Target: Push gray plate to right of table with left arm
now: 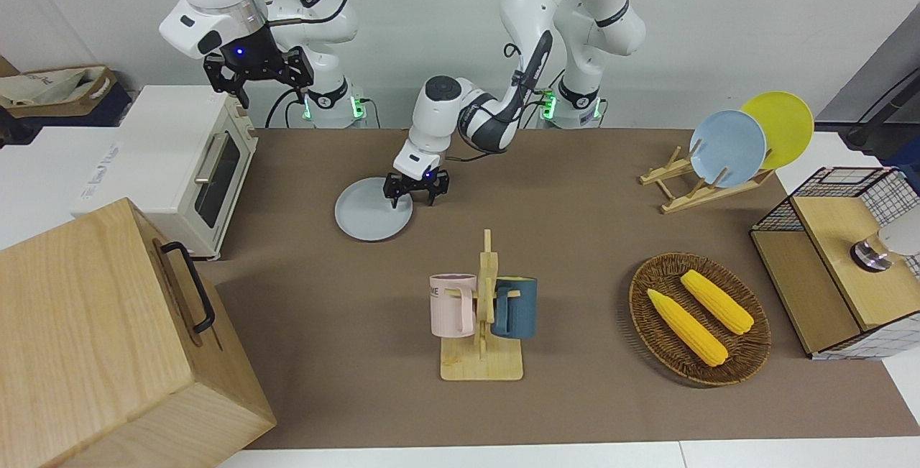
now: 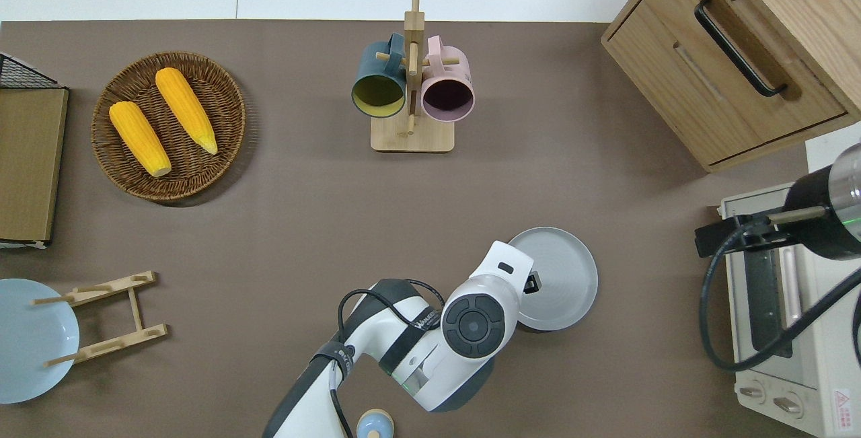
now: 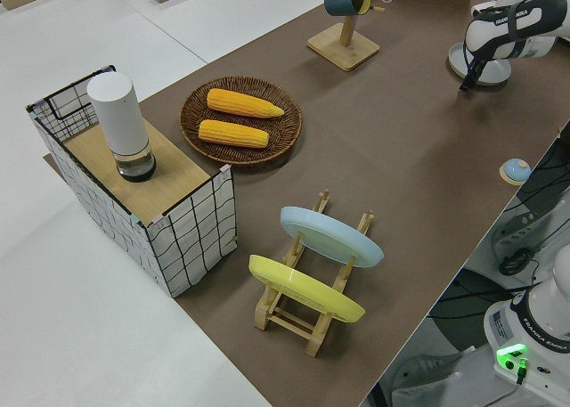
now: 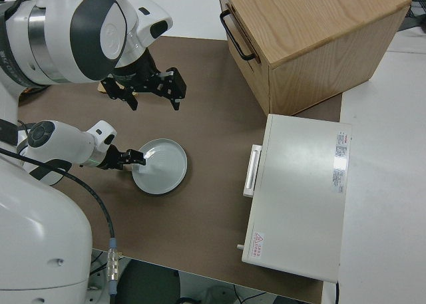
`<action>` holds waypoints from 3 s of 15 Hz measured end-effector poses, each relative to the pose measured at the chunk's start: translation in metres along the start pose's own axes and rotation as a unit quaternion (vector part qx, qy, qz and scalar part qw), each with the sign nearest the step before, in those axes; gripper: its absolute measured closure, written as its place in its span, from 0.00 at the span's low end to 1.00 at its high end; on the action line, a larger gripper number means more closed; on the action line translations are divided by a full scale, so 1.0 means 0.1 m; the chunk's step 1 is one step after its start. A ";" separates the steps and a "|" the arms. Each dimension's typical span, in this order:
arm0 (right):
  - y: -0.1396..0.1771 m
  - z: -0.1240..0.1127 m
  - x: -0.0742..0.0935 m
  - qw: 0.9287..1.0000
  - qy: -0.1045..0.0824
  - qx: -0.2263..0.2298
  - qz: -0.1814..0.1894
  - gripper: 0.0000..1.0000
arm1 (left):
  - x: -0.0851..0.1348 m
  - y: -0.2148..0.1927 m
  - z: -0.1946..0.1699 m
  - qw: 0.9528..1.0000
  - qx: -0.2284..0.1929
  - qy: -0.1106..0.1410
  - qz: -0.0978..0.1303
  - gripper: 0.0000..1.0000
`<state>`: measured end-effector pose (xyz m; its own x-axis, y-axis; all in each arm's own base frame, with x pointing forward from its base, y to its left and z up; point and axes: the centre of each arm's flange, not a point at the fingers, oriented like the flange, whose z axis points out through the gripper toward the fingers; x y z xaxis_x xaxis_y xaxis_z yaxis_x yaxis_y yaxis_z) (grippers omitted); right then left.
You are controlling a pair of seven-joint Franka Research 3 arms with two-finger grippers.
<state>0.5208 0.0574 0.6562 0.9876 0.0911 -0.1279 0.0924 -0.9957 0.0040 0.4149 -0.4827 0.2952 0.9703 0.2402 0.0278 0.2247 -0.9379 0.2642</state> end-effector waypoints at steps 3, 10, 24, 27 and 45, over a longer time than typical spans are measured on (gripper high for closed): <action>0.00 0.00 0.00 1.000 0.000 0.000 0.000 0.01 | 0.04 -0.02 -0.04 1.000 0.009 -0.002 0.003 0.01; 0.00 0.00 0.00 1.000 0.000 0.000 0.000 0.01 | 0.30 -0.17 -0.42 0.999 0.036 -0.005 0.026 0.01; 0.00 0.00 0.00 1.000 0.000 0.000 0.000 0.01 | 0.83 -0.74 -1.07 0.990 0.097 -0.045 0.087 0.00; 0.00 0.00 0.00 1.000 0.000 0.000 0.000 0.01 | 0.96 -0.94 -1.28 0.987 0.107 -0.064 0.098 0.00; 0.00 0.00 0.00 1.000 0.000 0.000 0.000 0.01 | 1.70 -2.41 -2.66 0.981 0.108 -0.107 0.122 0.00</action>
<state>0.5208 0.0574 0.6562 0.9876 0.0911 -0.1279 0.0924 -0.9957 0.0040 0.5022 -0.1496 0.4927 0.9888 -0.0350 -0.1449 -0.0258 -0.9976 0.0647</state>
